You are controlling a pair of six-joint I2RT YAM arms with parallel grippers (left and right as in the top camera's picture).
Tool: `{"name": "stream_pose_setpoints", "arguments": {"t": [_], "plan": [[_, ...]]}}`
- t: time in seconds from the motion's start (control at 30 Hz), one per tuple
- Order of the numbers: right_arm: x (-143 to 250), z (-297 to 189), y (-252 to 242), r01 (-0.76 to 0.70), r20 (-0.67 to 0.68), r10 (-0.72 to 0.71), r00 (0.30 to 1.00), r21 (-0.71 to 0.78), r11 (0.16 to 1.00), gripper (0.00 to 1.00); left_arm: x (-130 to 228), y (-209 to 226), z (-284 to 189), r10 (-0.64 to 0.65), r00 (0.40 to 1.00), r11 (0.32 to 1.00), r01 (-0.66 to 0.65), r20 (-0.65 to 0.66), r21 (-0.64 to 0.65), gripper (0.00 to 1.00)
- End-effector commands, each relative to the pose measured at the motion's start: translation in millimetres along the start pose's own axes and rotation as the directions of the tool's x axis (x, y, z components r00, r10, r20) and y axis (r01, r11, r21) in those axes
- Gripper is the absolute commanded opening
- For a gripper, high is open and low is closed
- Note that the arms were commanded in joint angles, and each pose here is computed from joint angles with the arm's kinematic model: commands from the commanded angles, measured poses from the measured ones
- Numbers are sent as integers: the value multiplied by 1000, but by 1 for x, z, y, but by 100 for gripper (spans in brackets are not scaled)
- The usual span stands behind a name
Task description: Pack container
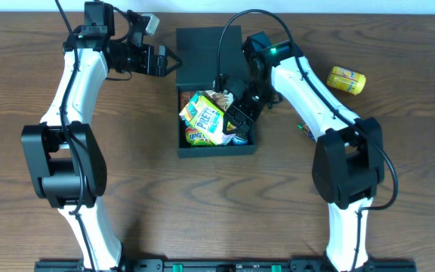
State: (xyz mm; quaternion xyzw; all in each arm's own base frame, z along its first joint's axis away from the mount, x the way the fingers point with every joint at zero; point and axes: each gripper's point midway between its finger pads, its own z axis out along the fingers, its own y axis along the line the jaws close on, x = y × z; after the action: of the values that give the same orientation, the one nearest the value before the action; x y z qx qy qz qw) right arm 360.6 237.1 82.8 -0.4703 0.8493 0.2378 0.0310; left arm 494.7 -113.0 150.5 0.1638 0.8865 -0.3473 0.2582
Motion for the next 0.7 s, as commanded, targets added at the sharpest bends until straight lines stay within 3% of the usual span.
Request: {"name": "stream_pose_setpoints", "arguments": {"t": [0.0,0.67], "plan": [[3,0,2,14,-10,-14,1000,14,1000,85,-15,-11,-11,55,998,998,-55,35,11,95],[5,21,14,1,-29,-3,1000,-74,997,78,-15,-11,-11,54,998,998,-54,35,11,96]]}}
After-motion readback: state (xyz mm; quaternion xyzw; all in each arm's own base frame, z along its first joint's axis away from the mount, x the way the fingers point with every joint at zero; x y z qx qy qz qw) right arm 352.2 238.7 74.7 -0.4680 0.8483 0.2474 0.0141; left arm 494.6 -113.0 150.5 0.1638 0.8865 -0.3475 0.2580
